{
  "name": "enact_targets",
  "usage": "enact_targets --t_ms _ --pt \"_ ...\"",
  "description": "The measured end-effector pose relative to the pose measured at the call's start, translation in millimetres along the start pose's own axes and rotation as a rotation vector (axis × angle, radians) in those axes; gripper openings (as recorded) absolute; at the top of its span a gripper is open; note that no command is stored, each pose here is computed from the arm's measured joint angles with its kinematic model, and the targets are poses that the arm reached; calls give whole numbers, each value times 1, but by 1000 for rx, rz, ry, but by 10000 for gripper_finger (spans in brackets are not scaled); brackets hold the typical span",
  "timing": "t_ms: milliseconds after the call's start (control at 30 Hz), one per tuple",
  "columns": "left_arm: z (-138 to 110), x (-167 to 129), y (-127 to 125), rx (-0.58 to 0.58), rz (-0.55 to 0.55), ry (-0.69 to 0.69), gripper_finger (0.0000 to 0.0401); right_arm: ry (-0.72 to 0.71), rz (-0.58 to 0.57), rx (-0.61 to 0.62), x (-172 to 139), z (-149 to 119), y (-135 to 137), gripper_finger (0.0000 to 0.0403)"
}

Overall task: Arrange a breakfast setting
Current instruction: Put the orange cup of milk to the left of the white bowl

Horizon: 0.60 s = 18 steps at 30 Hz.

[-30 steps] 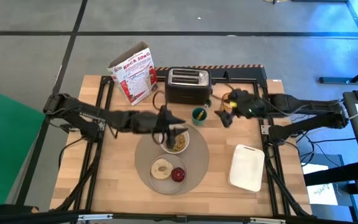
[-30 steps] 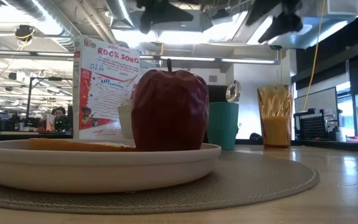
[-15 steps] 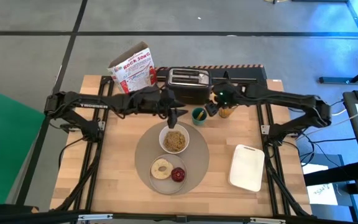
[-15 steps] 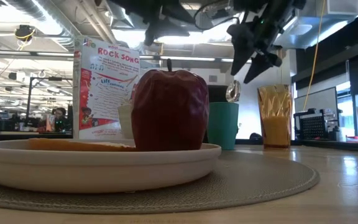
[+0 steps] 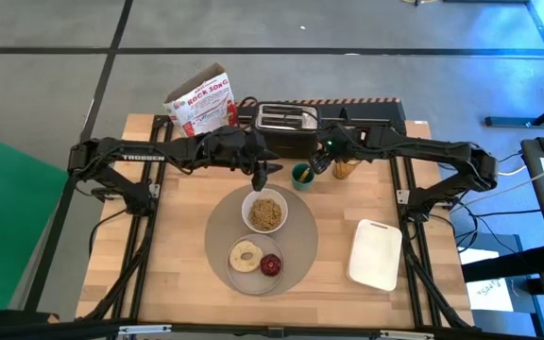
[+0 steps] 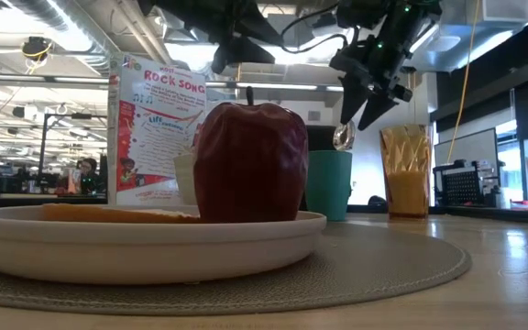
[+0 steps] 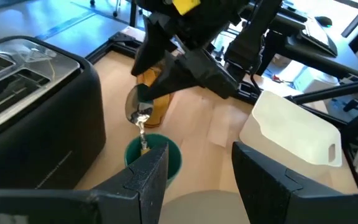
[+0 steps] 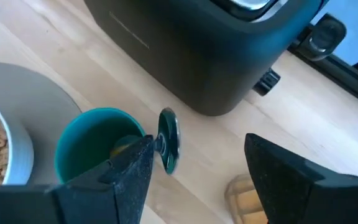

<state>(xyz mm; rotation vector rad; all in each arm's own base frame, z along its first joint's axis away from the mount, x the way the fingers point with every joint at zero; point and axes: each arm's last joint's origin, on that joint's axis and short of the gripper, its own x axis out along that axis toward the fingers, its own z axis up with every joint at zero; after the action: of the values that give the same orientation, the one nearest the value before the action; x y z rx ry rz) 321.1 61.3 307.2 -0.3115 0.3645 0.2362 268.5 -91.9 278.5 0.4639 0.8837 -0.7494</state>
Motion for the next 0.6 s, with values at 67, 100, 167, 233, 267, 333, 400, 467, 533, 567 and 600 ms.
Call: enact_targets --t_ms 67,100,167,233,267,333,400,467,533,567,600 --pt "0 0 1 -2 -10 3 173 12 7 -6 -5 2 0 241" --pt "0 0 1 -2 -11 4 173 6 10 -13 -10 5 0 241" --pt "0 0 1 -1 -12 4 173 -2 7 -35 -22 12 0 241" --pt "0 0 1 -2 -14 3 173 -6 -26 -69 -35 18 -2 241" --pt "0 0 1 -2 -14 4 173 -11 -48 -84 -42 21 -3 241" --pt "0 0 1 -2 -13 3 173 4 -100 -104 -53 27 -10 241" --pt "0 0 1 -9 -7 3 173 37 -144 -104 -60 30 -21 241" --pt "0 0 1 -22 -3 3 173 107 -189 -89 -59 29 -35 241" --pt "0 0 1 -37 -3 3 173 198 -219 -58 -57 26 -50 241" --pt "0 0 1 -47 -3 2 173 235 -232 -42 -57 25 -57 241" --pt "0 0 1 -59 -4 1 173 259 -238 -25 -57 25 -63 241"
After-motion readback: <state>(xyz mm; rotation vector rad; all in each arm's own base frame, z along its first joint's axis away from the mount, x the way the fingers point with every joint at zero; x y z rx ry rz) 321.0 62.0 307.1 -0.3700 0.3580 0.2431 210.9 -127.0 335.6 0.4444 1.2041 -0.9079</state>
